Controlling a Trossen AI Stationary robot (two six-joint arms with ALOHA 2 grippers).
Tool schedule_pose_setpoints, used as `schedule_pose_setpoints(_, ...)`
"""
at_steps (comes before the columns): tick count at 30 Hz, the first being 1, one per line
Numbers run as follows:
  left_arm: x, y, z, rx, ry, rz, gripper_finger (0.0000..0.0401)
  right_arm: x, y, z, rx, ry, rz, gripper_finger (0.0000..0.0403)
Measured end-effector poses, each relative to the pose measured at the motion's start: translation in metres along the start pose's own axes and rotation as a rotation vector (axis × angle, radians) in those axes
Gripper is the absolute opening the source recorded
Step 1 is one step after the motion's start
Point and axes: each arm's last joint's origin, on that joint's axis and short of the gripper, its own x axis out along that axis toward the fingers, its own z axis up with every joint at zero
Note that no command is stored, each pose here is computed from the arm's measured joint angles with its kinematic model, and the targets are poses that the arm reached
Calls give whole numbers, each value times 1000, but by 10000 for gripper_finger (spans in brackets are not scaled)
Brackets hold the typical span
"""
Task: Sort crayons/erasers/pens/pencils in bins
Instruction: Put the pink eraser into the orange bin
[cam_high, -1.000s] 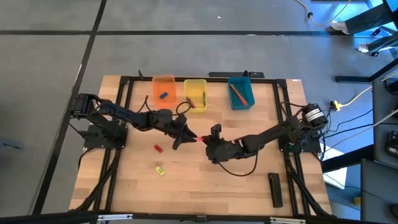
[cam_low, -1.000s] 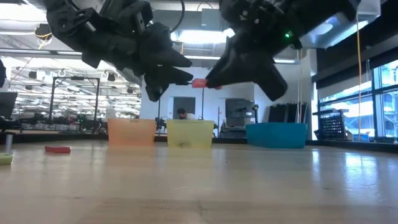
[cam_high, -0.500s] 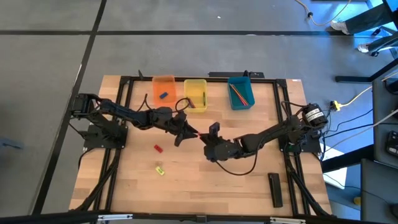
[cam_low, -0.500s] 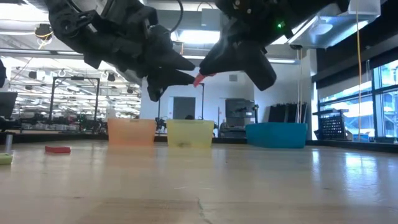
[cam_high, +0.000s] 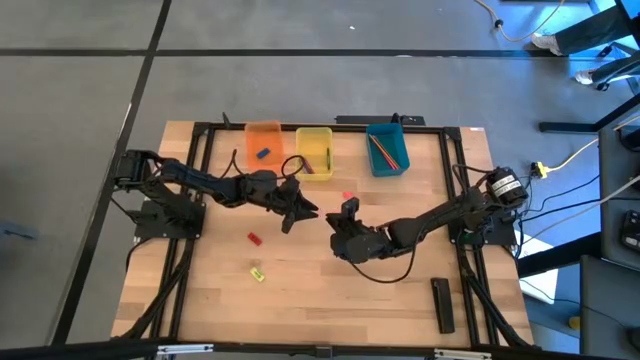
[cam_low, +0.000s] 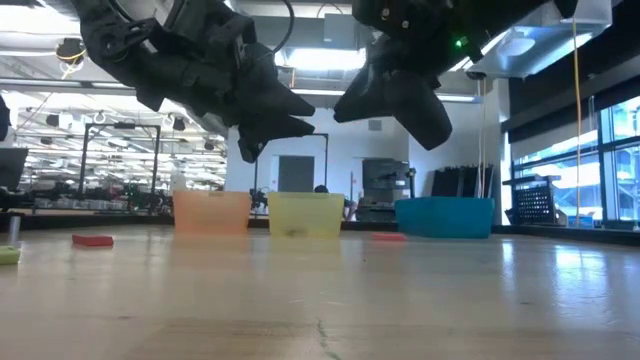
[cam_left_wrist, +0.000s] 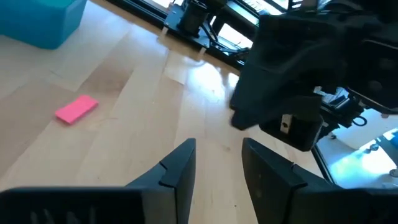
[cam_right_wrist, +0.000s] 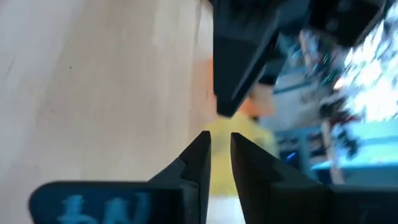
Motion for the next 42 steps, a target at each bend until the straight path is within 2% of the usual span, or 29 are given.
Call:
schedule_pose_setpoints(2, 0, -1, -1, -4, 7, -13, 124, 7, -3, -8, 112, 46, 25, 66)
schedule_pose_setpoints(8, 1, -6, -3, 9, 16, -34, 124, 45, -25, -51, 493, 279, 192, 68)
schedule_pose_setpoints(13, 1, -7, -1, 15, -6, -44, 124, 68, -47, -82, 686, 436, 294, 91)
schedule_pose_setpoints(17, 1, -8, -1, 29, -6, -47, 124, 77, -58, -100, 708, 512, 325, 133)
schedule_pose_setpoints(23, 2, -10, -2, 99, -6, -49, 124, 86, -70, -117, 668, 524, 456, 185)
schedule_pose_setpoints(27, 2, -9, -2, 118, -3, -42, 124, 92, -74, -125, 642, 534, 467, 186)
schedule_pose_setpoints(30, 2, -9, -3, 121, -1, -42, 124, 97, -76, -131, 668, 538, 492, 179)
schedule_pose_setpoints(36, 2, -9, -3, 121, 6, -38, 124, 110, -67, -141, 649, 570, 525, 164)
schedule_pose_setpoints(42, 2, -9, -4, 137, 12, -36, 124, 117, -60, -147, 669, 565, 633, 163)
